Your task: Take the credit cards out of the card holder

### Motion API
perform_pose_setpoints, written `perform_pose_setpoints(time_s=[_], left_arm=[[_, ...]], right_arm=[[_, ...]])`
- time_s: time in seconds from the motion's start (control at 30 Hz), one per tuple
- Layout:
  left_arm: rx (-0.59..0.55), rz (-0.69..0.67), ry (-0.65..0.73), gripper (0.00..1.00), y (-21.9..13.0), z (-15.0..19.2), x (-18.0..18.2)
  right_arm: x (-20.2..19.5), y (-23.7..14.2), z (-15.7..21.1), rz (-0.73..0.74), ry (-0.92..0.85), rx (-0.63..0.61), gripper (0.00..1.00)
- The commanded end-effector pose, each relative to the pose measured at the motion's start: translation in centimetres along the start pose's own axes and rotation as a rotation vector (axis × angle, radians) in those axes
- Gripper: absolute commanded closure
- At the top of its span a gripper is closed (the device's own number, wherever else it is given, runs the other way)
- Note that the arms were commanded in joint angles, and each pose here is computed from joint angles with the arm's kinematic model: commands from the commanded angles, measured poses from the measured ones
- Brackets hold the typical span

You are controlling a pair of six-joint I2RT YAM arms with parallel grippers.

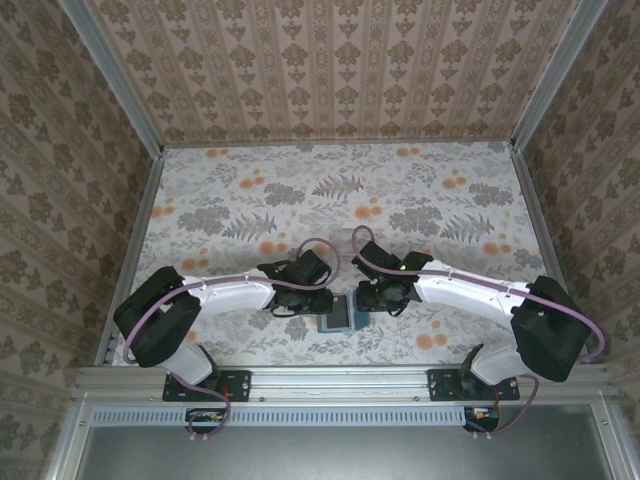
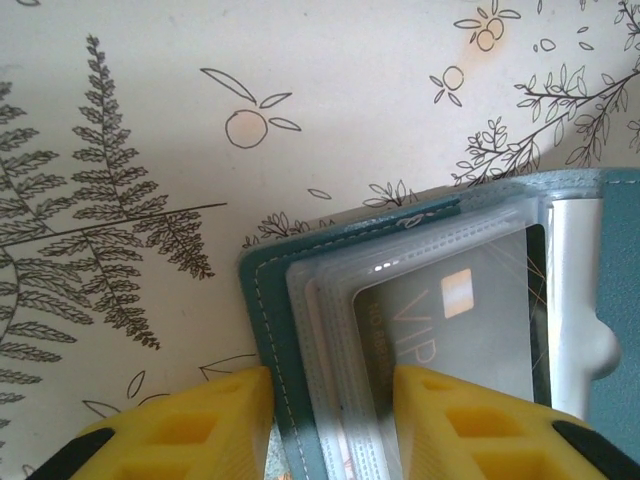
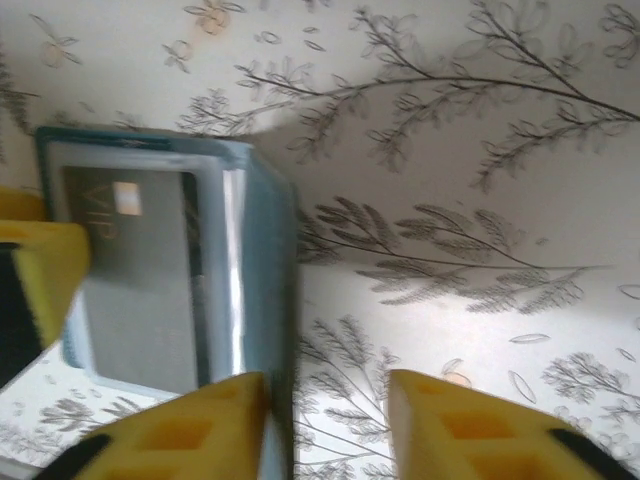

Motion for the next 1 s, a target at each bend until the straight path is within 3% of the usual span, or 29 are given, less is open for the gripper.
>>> perform_pose_setpoints(time_s=[0.0,0.23,0.53,0.83,0.97], left_arm=[[0.082,-0.075,0.004,0.63,0.6,1.5,1.5],[0.083,-0.069,-0.006,0.63,0.6,1.4,1.8],[0.083,-0.049,-0.012,0.63,0.6,1.4,1.9],[-0.003,0.032,-0.008,0.63,-1.2,0.3,0.8],[-0.018,0.066,-0.007,0.68,-1.5,0.1,0.4]], right_arm=[[-1.9,0.7,-0.1,0.174,-0.029,-0.032,0.54],[-2.8,2.6,-0.1,0.286,-0.052,-0.044,0.36],[-3.6,5.0,0.4,0.36,-0.058,-0.008,0.32],[-1.8,1.0,0.0,0.166,-0.021,-0.032,0.35],[-1.1,-0.6,0.0,0.064,-0.004,-0.032,0.38]])
Point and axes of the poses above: each hand's point on the last joint's axis, 136 mm out from that joint toward the fingers, its own y axis out along the fingers, its own x axis along the line the jaws close on, z = x × y, the point moved 10 cm from there along -y, back along the fingers, and after that the axes turned 15 degrees about y, right-handed, at the moved point
